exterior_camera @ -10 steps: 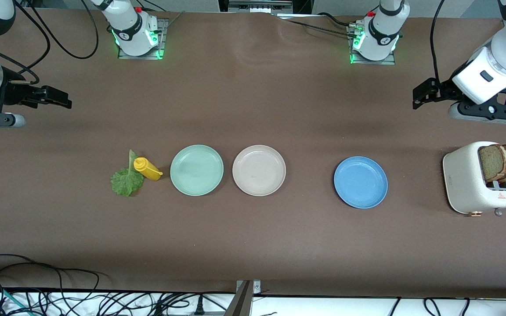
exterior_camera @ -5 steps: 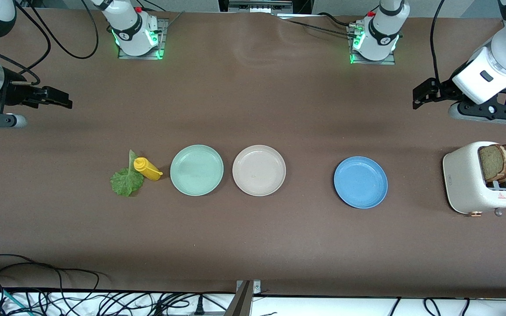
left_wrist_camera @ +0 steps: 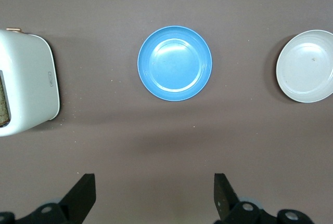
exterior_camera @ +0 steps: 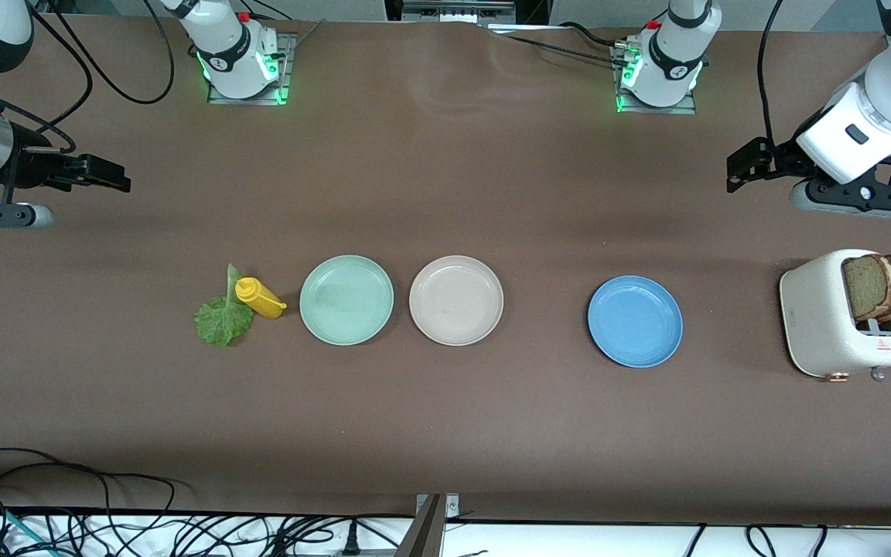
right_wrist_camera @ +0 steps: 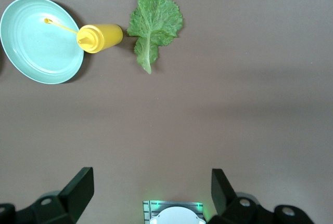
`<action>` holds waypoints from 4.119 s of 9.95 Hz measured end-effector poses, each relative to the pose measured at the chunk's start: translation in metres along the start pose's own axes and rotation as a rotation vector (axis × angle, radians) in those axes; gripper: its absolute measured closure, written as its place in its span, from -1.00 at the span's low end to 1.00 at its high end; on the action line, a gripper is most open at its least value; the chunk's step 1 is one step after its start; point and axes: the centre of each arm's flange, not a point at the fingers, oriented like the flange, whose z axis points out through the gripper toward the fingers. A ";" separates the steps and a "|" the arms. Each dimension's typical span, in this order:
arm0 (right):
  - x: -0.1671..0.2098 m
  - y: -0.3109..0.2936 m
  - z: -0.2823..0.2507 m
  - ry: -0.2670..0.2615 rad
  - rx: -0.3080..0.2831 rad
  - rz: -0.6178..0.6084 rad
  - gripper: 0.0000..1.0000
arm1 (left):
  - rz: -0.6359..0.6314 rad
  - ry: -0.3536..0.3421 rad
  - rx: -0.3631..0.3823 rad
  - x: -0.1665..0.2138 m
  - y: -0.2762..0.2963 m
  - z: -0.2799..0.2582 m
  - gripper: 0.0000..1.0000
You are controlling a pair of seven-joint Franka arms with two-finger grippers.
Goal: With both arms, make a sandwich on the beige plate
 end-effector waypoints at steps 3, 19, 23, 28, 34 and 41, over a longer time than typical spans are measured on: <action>0.001 0.000 0.003 -0.001 0.000 0.000 -1.00 | 0.000 0.000 0.000 0.000 0.000 0.000 -1.00; 0.037 0.019 0.054 -0.029 0.009 0.031 -1.00 | -0.041 -0.016 0.009 0.004 -0.024 0.008 -1.00; 0.070 0.024 0.120 -0.078 0.014 0.039 -1.00 | -0.155 -0.042 0.033 0.021 -0.099 0.035 -1.00; 0.107 0.028 0.201 -0.112 0.022 0.045 -1.00 | -0.139 -0.033 0.115 0.053 -0.168 0.087 -1.00; 0.125 0.024 0.270 -0.164 0.076 0.066 -1.00 | -0.123 -0.055 0.092 0.066 -0.255 0.155 -1.00; 0.139 0.019 0.313 -0.151 0.101 0.078 -1.00 | -0.095 -0.060 0.110 0.068 -0.292 0.187 -1.00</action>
